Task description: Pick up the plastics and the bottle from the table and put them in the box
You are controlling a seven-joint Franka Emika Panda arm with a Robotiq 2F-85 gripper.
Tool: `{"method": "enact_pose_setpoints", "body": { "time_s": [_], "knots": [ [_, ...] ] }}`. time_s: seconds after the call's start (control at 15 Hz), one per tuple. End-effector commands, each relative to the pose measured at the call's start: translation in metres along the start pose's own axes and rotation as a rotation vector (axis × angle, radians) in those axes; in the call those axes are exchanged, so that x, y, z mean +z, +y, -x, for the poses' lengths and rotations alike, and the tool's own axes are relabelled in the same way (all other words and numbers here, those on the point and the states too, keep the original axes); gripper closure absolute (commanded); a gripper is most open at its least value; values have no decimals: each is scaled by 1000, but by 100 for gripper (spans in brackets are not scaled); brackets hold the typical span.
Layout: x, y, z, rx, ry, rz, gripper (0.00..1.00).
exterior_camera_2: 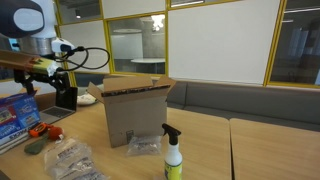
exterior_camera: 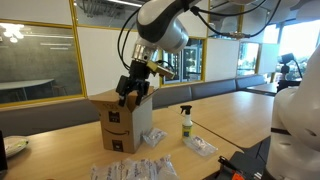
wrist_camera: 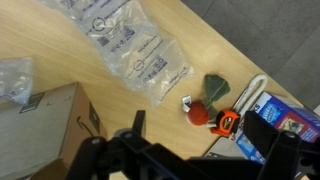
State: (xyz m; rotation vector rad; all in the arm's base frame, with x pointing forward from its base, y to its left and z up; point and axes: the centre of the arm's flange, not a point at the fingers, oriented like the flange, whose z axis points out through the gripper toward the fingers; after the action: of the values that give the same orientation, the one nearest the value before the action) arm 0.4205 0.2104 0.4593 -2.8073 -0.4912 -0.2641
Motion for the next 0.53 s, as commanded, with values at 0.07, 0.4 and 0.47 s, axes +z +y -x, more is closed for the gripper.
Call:
{"method": "enact_pose_setpoints", "body": {
  "time_s": [0.07,0.4,0.47],
  "knots": [
    [52,-36,-8,-2,-83,1,0],
    [117,-56,5,53,-246,86,0],
    [132,-56,8,74,-273,123,0]
  ]
}}
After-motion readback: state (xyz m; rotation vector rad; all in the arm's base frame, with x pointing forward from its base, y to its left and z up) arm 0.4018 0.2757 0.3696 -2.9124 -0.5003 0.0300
